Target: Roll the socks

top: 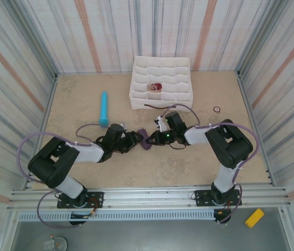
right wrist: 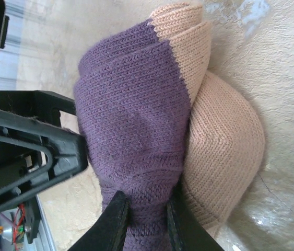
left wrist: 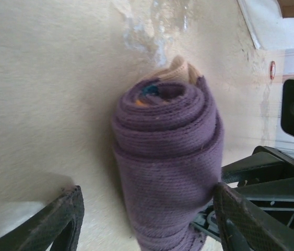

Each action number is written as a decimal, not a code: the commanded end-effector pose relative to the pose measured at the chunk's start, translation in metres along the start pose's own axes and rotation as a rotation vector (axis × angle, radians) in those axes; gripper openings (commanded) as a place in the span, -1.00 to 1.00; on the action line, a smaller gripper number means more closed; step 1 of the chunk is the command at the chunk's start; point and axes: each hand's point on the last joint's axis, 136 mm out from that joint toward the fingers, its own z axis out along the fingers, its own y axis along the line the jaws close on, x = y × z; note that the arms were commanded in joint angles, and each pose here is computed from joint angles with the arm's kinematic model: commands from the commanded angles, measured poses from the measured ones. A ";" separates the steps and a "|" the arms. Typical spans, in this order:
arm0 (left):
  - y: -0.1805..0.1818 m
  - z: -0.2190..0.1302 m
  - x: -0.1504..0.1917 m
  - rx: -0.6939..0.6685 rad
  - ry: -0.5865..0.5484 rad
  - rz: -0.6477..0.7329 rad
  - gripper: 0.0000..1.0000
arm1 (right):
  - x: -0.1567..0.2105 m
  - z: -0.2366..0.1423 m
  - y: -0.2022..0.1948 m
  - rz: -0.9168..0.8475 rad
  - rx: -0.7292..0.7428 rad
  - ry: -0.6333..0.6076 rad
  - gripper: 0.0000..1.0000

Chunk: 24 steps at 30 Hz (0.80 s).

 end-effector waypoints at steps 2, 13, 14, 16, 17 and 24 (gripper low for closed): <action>-0.009 0.013 0.003 0.053 0.007 -0.040 0.27 | 0.064 0.000 -0.064 0.228 0.208 0.158 -0.90; 0.015 0.038 0.025 0.070 0.037 -0.117 -0.03 | 0.061 -0.003 -0.066 0.236 0.191 0.139 -0.92; 0.018 0.040 0.027 0.065 0.042 -0.118 -0.10 | 0.060 -0.003 -0.066 0.234 0.188 0.137 -0.92; 0.024 0.043 0.030 0.052 0.045 -0.129 -0.36 | 0.058 -0.004 -0.066 0.233 0.188 0.132 -0.91; 0.027 0.044 0.031 0.045 0.041 -0.132 -0.50 | 0.057 -0.004 -0.066 0.233 0.187 0.129 -0.89; 0.036 0.038 0.029 -0.078 0.055 -0.064 -0.94 | 0.042 -0.016 -0.053 0.219 0.159 0.097 -0.43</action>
